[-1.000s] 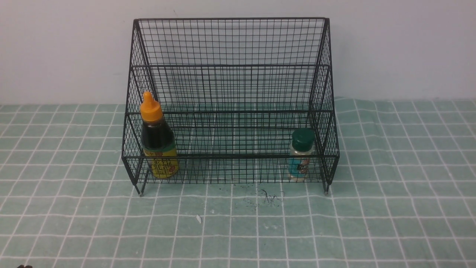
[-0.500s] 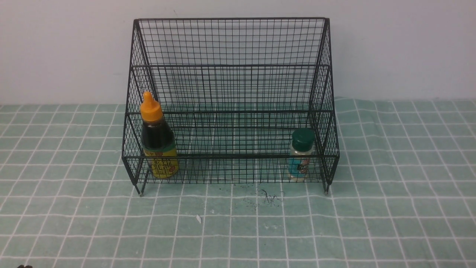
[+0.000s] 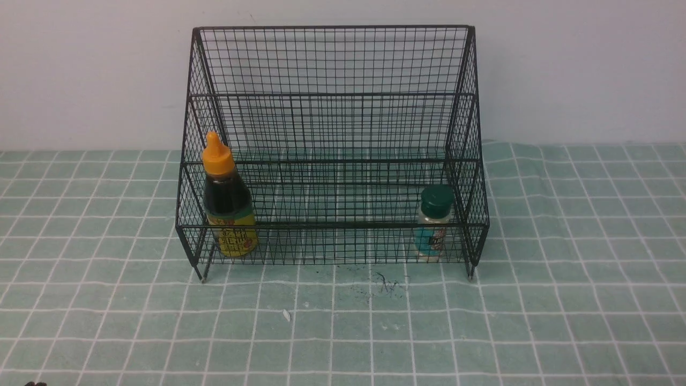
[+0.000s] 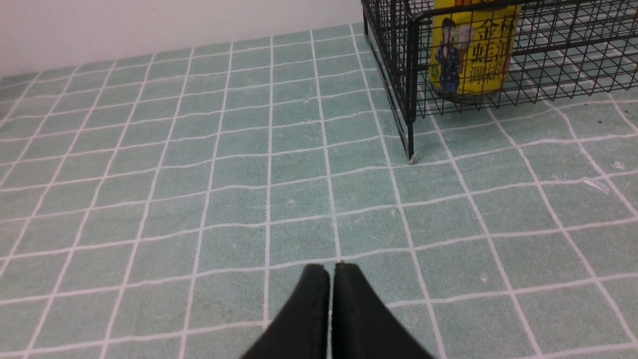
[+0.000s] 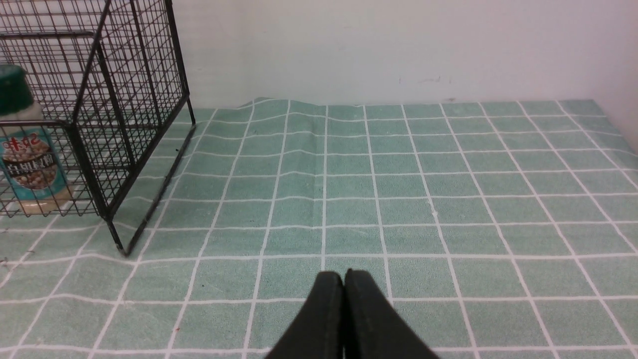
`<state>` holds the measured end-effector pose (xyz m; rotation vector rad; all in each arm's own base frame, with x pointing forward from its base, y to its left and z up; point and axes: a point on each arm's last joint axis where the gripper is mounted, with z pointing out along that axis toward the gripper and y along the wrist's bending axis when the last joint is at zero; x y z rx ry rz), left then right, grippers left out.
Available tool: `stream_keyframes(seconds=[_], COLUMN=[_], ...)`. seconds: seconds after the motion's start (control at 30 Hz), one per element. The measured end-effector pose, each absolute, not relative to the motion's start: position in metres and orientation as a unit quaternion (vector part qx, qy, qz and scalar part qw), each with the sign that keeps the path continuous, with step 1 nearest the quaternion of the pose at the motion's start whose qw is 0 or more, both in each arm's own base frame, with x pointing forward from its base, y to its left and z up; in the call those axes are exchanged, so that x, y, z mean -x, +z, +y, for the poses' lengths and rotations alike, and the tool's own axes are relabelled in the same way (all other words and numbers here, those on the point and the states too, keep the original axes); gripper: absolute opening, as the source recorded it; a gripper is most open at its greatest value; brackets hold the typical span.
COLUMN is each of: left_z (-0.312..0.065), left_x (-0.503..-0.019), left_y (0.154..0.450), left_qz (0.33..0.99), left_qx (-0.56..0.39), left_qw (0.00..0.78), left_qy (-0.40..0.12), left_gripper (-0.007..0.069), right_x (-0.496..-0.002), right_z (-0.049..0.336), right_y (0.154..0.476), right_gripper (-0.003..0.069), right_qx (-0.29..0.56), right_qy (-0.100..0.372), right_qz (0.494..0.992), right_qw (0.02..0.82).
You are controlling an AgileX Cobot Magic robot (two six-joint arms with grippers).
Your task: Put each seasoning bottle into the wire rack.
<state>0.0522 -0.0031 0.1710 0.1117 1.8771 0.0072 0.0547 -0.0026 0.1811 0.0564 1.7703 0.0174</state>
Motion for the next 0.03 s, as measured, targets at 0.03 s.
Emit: stream_keyframes(seconds=[0.03], left_z=[-0.0031], left_x=[-0.0522], left_y=[0.1710], left_qz=[0.806], left_qx=[-0.048], left_qw=[0.590], left_qy=[0.003], left_gripper=[-0.0006], right_x=[-0.0547], right_z=[-0.0026], right_y=[0.1811], right_gripper=[-0.0015], right_qx=[-0.025], right_qy=[0.008], right_qz=[0.774], right_qw=[0.633])
